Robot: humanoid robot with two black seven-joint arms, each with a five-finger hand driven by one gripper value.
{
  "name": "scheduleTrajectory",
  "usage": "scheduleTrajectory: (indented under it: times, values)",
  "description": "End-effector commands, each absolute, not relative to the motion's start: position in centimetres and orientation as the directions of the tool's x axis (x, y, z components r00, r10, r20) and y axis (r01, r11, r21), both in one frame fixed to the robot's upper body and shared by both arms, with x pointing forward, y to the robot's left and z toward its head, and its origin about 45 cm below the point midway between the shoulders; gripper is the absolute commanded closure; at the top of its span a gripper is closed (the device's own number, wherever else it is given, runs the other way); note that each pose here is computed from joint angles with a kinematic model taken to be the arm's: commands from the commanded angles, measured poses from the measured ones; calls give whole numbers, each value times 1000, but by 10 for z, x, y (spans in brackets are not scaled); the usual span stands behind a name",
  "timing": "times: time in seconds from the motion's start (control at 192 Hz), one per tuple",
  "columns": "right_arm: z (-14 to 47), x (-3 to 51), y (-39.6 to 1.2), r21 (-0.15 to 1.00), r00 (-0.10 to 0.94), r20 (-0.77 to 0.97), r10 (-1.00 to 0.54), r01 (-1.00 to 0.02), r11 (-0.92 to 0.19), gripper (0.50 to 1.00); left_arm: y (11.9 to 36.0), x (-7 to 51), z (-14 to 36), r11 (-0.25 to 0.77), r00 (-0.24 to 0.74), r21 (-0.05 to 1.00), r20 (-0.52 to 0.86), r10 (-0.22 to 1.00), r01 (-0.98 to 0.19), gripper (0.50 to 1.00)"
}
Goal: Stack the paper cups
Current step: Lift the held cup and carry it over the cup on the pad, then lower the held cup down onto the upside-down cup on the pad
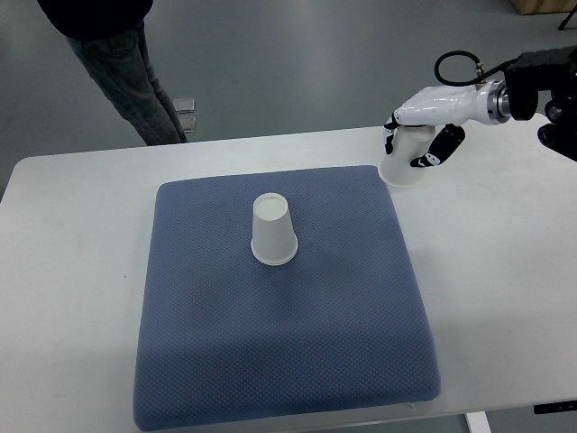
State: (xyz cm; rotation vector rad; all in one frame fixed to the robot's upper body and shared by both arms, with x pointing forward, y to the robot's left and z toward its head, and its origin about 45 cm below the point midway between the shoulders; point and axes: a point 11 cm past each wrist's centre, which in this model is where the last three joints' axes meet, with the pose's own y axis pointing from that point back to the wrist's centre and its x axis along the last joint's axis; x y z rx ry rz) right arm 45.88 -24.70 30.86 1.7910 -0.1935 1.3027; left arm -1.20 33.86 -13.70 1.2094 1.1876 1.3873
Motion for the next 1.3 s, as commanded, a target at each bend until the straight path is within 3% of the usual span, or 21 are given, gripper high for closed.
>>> scheduleTrajectory:
  times: [0.0, 0.411, 0.948, 1.296]
  values:
    - [326, 454, -221, 564, 420, 823, 381, -532, -631, 981, 339, -12, -137, -116, -99, 992, 111, 989, -43, 500]
    - [343, 438, -122, 581, 353, 810, 468, -377, -721, 979, 339, -12, -137, -116, -99, 992, 111, 989, -43, 500]
    - [363, 430, -86, 556, 338, 824, 454, -325, -765, 973, 339, -12, -137, -116, -99, 992, 111, 989, -43, 500]
    - [343, 422, -67, 554, 360, 817, 449, -278, -785, 971, 338, -12, -137, -114, -99, 993, 110, 989, -43, 500]
